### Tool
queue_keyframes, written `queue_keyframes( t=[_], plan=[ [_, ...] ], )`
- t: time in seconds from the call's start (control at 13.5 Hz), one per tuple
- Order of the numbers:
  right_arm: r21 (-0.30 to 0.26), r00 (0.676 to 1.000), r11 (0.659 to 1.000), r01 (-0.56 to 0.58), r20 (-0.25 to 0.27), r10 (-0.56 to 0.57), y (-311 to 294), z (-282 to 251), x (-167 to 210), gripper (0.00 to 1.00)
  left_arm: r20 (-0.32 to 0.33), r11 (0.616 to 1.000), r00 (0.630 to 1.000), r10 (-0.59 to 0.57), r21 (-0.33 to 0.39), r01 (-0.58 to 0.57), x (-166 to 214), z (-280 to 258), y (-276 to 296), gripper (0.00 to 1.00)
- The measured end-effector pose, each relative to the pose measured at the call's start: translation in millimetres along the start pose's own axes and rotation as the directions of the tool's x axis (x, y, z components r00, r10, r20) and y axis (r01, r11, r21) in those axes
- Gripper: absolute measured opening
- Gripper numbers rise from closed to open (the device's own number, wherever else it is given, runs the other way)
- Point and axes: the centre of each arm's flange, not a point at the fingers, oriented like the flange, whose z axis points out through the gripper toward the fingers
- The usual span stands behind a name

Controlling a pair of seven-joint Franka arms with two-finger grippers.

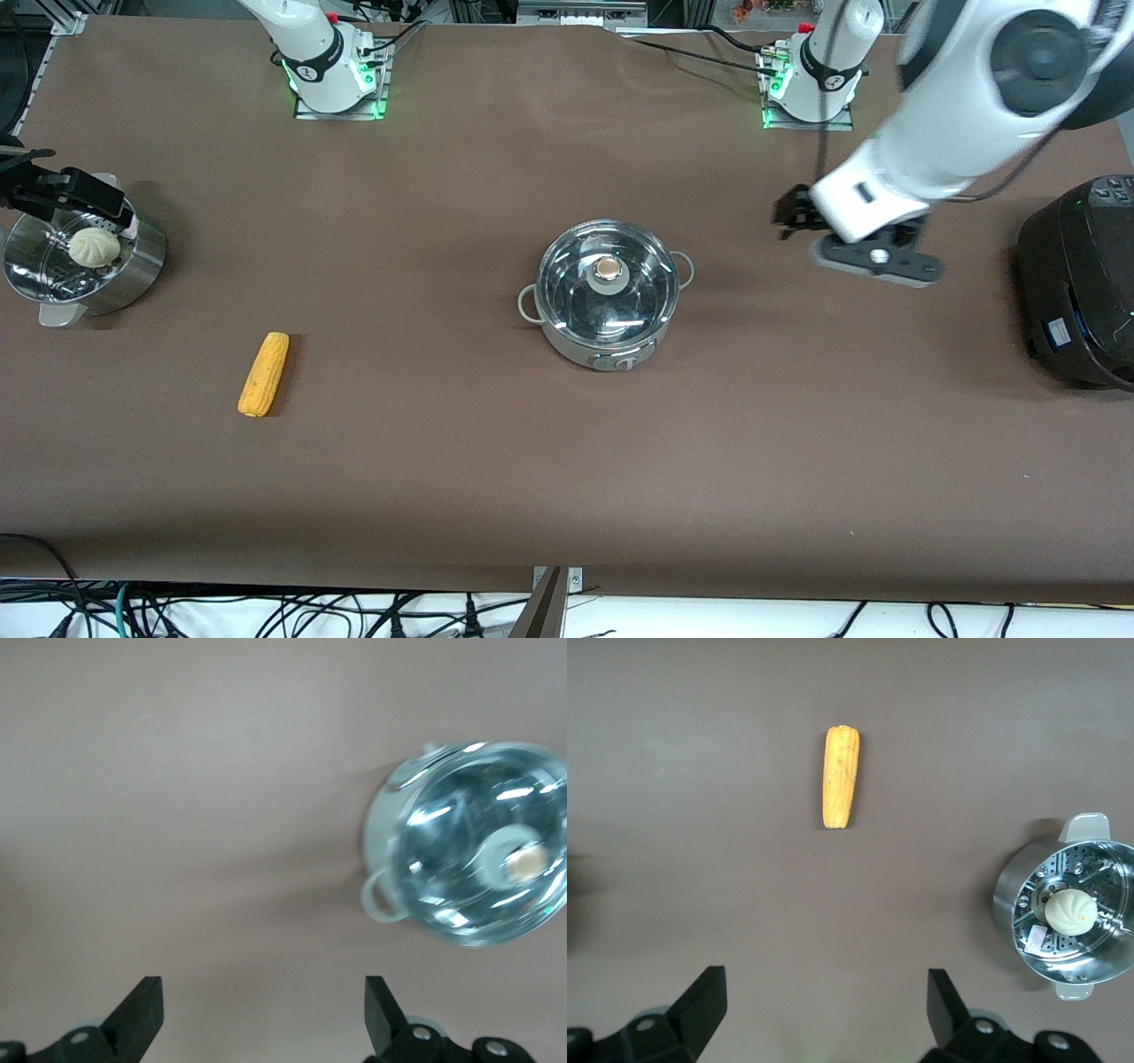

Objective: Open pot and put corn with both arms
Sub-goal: 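Reach the left gripper to the lid knob while the right gripper reaches the corn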

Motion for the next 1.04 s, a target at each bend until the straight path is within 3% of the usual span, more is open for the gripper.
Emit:
queue_keyframes(
  t=[0.22, 0.37, 0.52, 0.81, 1.04],
  plan=[
    [-0.001, 0.999, 1.0, 0.004, 0.042, -0.004, -2.8, 34.4, 21.1, 1.0, -0.022, 1.0, 0.999, -0.023, -0.007, 0.023, 22.6, 41.0, 95.1, 1.0],
    [0.014, 0.999, 1.0, 0.007, 0.053, -0.008, -8.0, 70.3, 45.4, 1.0, -0.059, 1.0, 0.998, -0.01, -0.024, 0.009, 32.8, 90.8, 157.9, 1.0],
    [0.034, 0.998, 0.999, 0.006, 0.061, -0.008, -13.7, 116.0, 71.9, 1.0, -0.051, 1.0, 0.999, 0.01, -0.023, -0.012, 34.4, 138.5, 198.5, 1.0],
    [0.047, 0.997, 0.999, -0.005, 0.073, 0.001, -19.9, 249.8, 124.7, 1.0, -0.006, 0.999, 0.999, 0.032, -0.001, -0.032, 32.9, 177.1, 214.4, 1.0],
    [0.047, 0.997, 0.999, -0.005, 0.073, 0.002, -24.1, 322.9, 137.8, 1.0, 0.009, 0.999, 0.999, 0.041, 0.007, -0.041, 29.7, 185.6, 219.2, 1.0]
  ],
)
